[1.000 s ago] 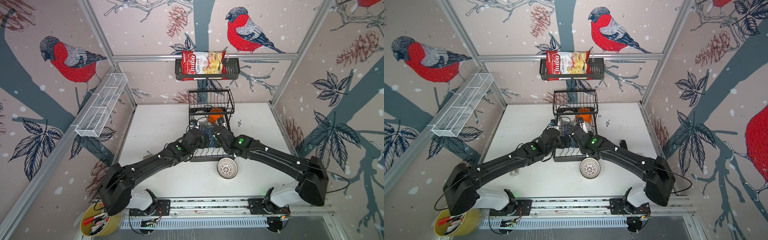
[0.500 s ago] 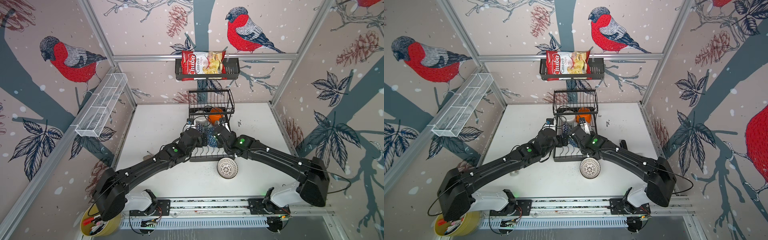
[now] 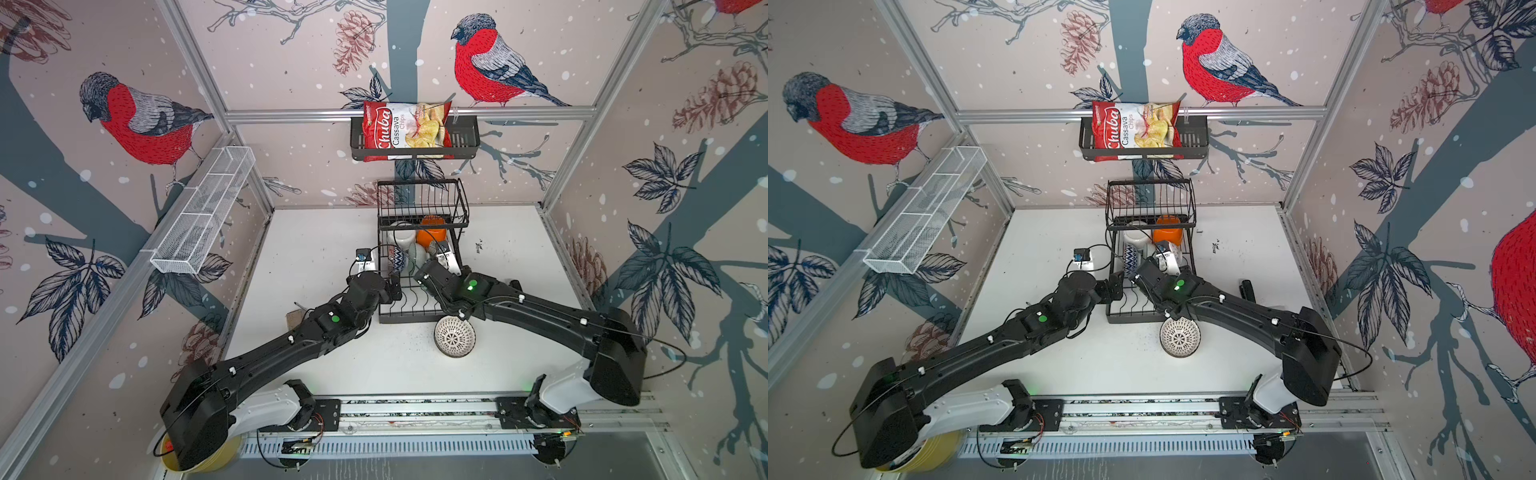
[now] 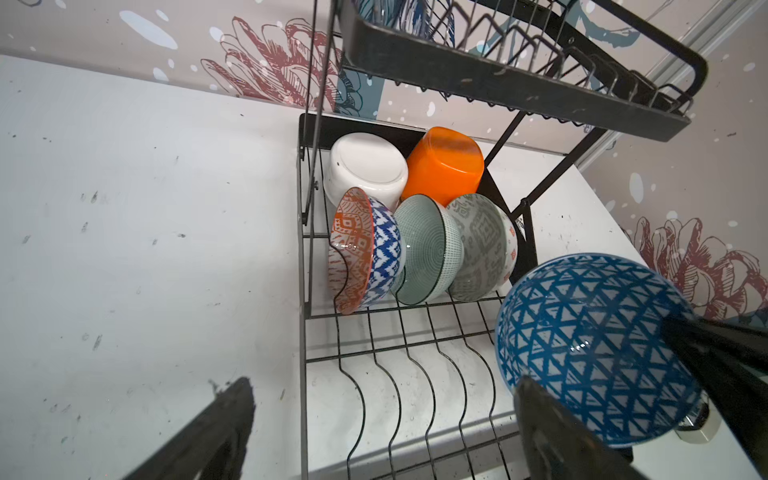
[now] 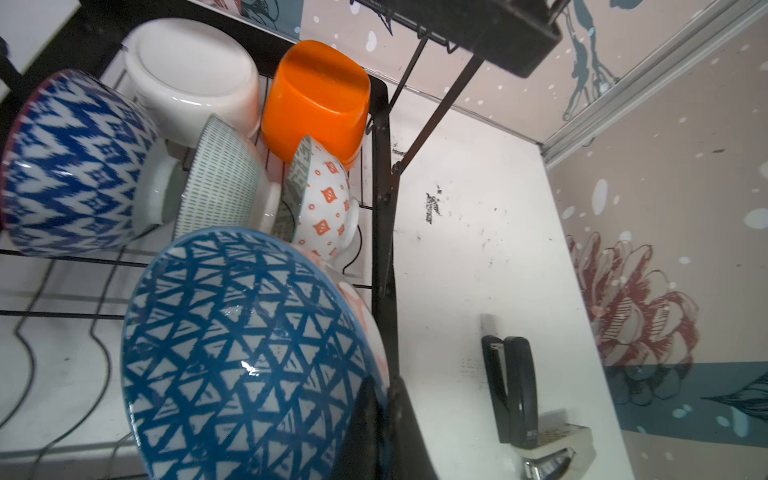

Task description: Load the bowls into the dish rack

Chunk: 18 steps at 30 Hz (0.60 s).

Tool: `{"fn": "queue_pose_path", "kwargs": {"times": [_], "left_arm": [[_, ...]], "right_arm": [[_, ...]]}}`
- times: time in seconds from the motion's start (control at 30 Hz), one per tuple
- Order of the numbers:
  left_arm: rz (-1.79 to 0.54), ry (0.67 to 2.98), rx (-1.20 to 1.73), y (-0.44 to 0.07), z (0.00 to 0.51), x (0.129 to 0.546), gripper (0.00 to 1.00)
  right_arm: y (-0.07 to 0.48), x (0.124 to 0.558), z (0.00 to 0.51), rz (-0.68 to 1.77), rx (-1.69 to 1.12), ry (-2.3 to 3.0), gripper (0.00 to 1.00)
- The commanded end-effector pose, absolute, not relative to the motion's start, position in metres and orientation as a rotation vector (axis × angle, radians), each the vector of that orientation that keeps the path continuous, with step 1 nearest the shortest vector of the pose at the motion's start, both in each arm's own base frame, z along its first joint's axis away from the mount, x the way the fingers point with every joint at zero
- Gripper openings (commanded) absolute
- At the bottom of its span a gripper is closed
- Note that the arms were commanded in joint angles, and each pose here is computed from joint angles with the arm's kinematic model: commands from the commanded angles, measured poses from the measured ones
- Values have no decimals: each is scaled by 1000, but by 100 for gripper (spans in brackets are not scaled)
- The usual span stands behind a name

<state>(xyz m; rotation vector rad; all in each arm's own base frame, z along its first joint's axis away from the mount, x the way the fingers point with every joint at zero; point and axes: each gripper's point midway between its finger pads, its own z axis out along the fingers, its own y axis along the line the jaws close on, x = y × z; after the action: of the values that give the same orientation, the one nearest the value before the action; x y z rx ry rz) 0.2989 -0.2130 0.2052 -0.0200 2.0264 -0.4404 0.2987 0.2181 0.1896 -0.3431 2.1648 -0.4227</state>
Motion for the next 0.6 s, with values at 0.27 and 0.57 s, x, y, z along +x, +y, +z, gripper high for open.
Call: {"fn": "queue_pose_path", "kwargs": {"times": [0.27,0.57], "left_arm": [[-521,1942,-77,-196,213,304,96],[-498,1961,-90,-179,203,311,96]], "right_arm": [[199,304,174,-758,-356,2078,0],[208,308,156,-907,-458,2040,0]]}}
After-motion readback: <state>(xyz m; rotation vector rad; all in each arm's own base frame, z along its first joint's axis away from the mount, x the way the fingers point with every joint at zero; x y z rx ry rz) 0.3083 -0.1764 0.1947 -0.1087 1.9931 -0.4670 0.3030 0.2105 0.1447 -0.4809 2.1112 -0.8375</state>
